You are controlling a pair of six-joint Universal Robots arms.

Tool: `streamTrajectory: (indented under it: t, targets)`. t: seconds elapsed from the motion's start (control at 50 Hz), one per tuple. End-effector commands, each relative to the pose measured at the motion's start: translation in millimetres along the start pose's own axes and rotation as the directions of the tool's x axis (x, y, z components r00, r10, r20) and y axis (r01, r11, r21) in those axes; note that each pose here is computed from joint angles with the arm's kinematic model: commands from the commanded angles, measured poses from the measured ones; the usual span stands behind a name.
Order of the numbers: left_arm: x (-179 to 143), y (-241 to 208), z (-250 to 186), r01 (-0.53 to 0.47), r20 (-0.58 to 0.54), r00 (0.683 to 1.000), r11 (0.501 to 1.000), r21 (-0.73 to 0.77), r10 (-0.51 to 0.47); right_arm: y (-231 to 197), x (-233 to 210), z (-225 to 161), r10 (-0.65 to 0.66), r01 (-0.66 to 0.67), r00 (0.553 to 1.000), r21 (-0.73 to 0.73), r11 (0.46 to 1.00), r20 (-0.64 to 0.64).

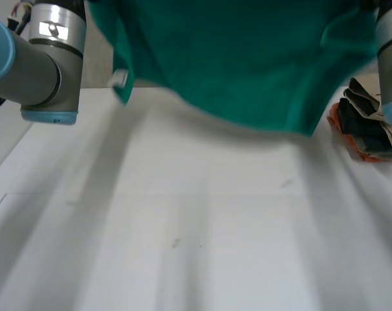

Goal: Fold the laundry.

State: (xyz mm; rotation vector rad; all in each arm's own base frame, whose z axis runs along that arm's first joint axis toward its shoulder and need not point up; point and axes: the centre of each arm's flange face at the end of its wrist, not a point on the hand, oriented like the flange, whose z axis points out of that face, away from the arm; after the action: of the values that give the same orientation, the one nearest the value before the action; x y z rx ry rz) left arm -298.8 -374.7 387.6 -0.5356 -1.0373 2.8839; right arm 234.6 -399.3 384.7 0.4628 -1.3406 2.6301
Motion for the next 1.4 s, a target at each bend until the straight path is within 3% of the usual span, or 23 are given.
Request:
streamTrajectory:
  t: [0.02,0.12,0.2,0.22,0.24,0.3,0.32,0.34,0.36,0.44,0.52,0.58,0.7,0.76,0.8,0.88,0.98,1.04,1.12,1.4]
  targets:
    - [6.0,14.8,-23.1,0.011,-0.007,1.000,0.998,-0.069,-0.011,-8.1,-0.4,-6.9,0.020,-0.022,0.999,0.052,0.998,0.029]
    - [16.2,35.9,-66.6,0.008,-0.080,0.996,0.970,-0.242,-0.029,22.5,-18.0,-34.1,0.042,-0.013,0.980,-0.147,0.989,0.196]
    - [30.5,64.2,-122.7,-0.012,-0.164,0.984,0.900,-0.435,-0.067,65.3,-44.2,-78.7,0.122,0.026,0.927,-0.384,0.923,0.355]
    - [36.7,74.6,-154.1,-0.025,-0.201,0.975,0.848,-0.530,-0.097,72.5,-47.7,-86.6,0.138,0.035,0.917,-0.418,0.908,0.374]
    - [37.2,75.2,-156.7,-0.028,-0.204,0.974,0.843,-0.538,-0.098,80.1,-51.5,-95.7,0.151,0.049,0.907,-0.456,0.889,0.393]
    - [44.0,83.4,-196.9,-0.054,-0.241,0.961,0.759,-0.648,-0.137,113.0,-67.7,-141.7,0.197,0.150,0.859,-0.600,0.785,0.472]
    - [46.6,84.6,-221.4,-0.078,-0.265,0.950,0.695,-0.715,-0.165,117.0,-69.5,-148.5,0.202,0.166,0.852,-0.615,0.771,0.483]
    - [47.5,84.4,-226.8,-0.086,-0.271,0.947,0.679,-0.729,-0.171,120.9,-71.8,-157.4,0.205,0.189,0.842,-0.628,0.755,0.500]
    - [48.1,82.6,-243.4,-0.113,-0.291,0.938,0.626,-0.772,-0.189,125.5,-73.8,-169.5,0.206,0.221,0.829,-0.642,0.734,0.521]
    - [47.9,74.3,-272.8,-0.191,-0.343,0.911,0.502,-0.843,-0.229,130.8,-77.3,-193.5,0.219,0.271,0.800,-0.662,0.698,0.559]
    - [38.7,56.7,-273.8,-0.248,-0.378,0.895,0.439,-0.864,-0.238,134.8,-78.4,-208.8,0.241,0.287,0.787,-0.683,0.672,0.567]
    - [33.3,44.6,-267.0,-0.270,-0.395,0.889,0.433,-0.860,-0.231,136.8,-78.8,-216.9,0.247,0.290,0.785,-0.690,0.664,0.568]
    - [21.5,19.4,-213.3,-0.222,-0.372,0.913,0.563,-0.796,-0.167,124.3,-76.6,-219.5,0.226,0.280,0.791,-0.664,0.693,0.569]
    - [19.0,21.3,-190.6,-0.189,-0.343,0.927,0.600,-0.778,-0.154,119.8,-76.9,-220.8,0.217,0.275,0.792,-0.651,0.707,0.571]
    - [21.2,28.9,-185.3,-0.180,-0.334,0.929,0.595,-0.784,-0.159,119.8,-76.6,-221.2,0.212,0.276,0.794,-0.648,0.709,0.570]
    - [31.1,57.3,-187.4,-0.178,-0.325,0.923,0.518,-0.836,-0.207,120.7,-76.7,-223.1,0.211,0.278,0.795,-0.650,0.707,0.569]
    - [39.8,88.8,-202.9,-0.227,-0.328,0.910,0.358,-0.906,-0.254,122.4,-75.2,-224.1,0.212,0.278,0.797,-0.655,0.702,0.565]
    - [36.5,102.4,-213.6,-0.252,-0.314,0.922,0.266,-0.930,-0.226,123.5,-73.5,-224.0,0.210,0.279,0.800,-0.658,0.699,0.562]
    - [27.4,110.1,-221.3,-0.262,-0.300,0.936,0.208,-0.942,-0.183,123.9,-73.1,-224.3,0.210,0.279,0.800,-0.660,0.698,0.561]
    - [33.7,121.1,-234.4,-0.256,-0.307,0.914,0.210,-0.943,-0.266,118.2,-72.2,-222.1,0.199,0.274,0.803,-0.645,0.713,0.561]
